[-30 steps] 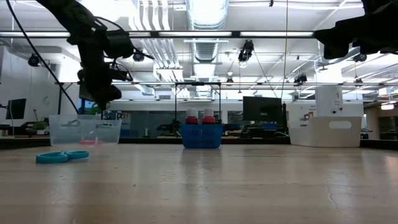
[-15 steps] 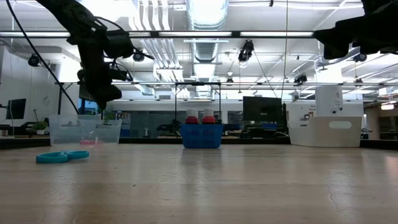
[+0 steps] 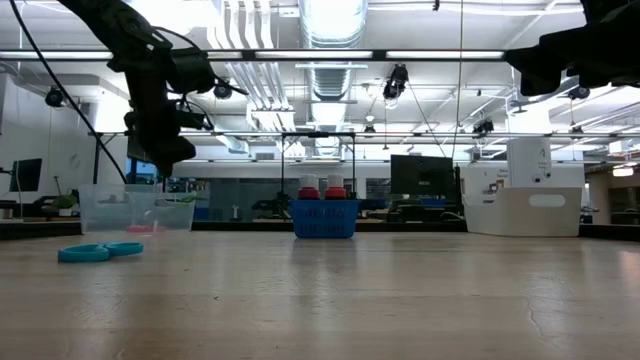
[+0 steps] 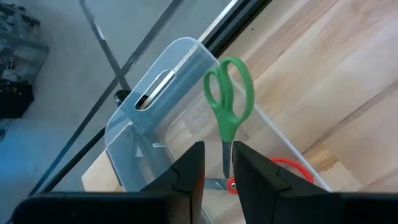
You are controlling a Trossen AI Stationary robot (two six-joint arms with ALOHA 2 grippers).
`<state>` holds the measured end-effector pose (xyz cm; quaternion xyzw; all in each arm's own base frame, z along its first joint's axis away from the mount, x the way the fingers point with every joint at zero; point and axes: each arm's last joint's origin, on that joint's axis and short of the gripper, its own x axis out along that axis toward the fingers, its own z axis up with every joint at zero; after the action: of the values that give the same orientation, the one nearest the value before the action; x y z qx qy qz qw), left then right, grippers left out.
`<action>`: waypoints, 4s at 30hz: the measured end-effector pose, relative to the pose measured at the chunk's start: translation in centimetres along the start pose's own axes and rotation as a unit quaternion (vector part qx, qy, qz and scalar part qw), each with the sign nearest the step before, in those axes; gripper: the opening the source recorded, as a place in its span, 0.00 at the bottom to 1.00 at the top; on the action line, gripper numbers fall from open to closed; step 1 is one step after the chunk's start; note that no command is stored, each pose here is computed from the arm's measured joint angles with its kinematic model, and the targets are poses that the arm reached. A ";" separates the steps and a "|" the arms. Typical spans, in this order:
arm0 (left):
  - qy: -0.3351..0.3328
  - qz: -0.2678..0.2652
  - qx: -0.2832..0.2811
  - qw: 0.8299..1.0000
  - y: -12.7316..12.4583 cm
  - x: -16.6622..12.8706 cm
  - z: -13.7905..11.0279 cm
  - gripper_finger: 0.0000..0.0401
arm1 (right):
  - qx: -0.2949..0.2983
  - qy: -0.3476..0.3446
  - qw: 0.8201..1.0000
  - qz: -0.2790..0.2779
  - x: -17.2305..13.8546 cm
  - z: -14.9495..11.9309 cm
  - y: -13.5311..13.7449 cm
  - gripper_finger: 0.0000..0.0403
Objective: Pick & Place Paint Supplies
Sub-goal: Put the blue scissors into the transparent bin
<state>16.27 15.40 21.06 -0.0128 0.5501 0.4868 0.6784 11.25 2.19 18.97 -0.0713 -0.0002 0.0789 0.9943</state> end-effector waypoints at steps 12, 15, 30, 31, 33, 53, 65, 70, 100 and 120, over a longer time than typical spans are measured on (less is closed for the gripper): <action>-0.028 -0.193 0.103 0.975 -2.2 -0.9 0.0 0.22 | 0.000 0.002 1.000 0.000 0.0 0.0 0.0 0.56; -0.048 -0.272 0.156 0.948 -3.7 -1.9 -0.2 0.22 | 0.000 0.002 1.000 0.000 0.0 0.0 0.0 0.56; -0.183 -0.394 0.467 0.770 -14.7 -13.2 -7.2 0.23 | 0.000 0.003 1.000 -0.002 0.0 -0.1 0.0 0.56; -0.197 -0.381 0.474 0.769 -15.2 -14.0 -8.0 0.23 | 0.000 0.003 1.000 -0.002 0.0 -0.1 0.0 0.56; -0.222 -0.360 0.479 0.769 -15.8 -15.3 -9.5 0.23 | 0.000 0.003 1.000 -0.002 0.0 -0.1 0.0 0.56; -0.106 -0.352 0.496 0.786 -22.0 -14.0 -14.1 0.23 | 0.002 0.004 1.000 -0.002 0.0 -0.2 0.0 0.56; -0.074 -0.324 0.555 0.763 -24.6 -14.2 -13.6 0.23 | 0.002 0.006 1.000 -0.002 0.0 -0.4 0.0 0.56; -0.066 -0.336 0.554 0.759 -24.6 -14.0 -13.5 0.22 | 0.002 0.007 1.000 -0.002 0.0 -0.5 0.1 0.56; -0.059 -0.364 0.517 0.772 -24.4 -13.5 -11.8 0.01 | 0.002 0.009 1.000 -0.002 0.0 -0.6 0.1 0.56; -0.077 -0.277 0.504 0.815 -23.6 -13.6 -11.4 0.00 | 0.002 0.009 1.000 -0.002 0.0 -0.7 0.1 0.56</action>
<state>24.91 -12.08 14.62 0.2165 0.6378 -0.0676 0.7361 11.27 2.18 18.32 -0.0703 0.0087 0.0761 0.9946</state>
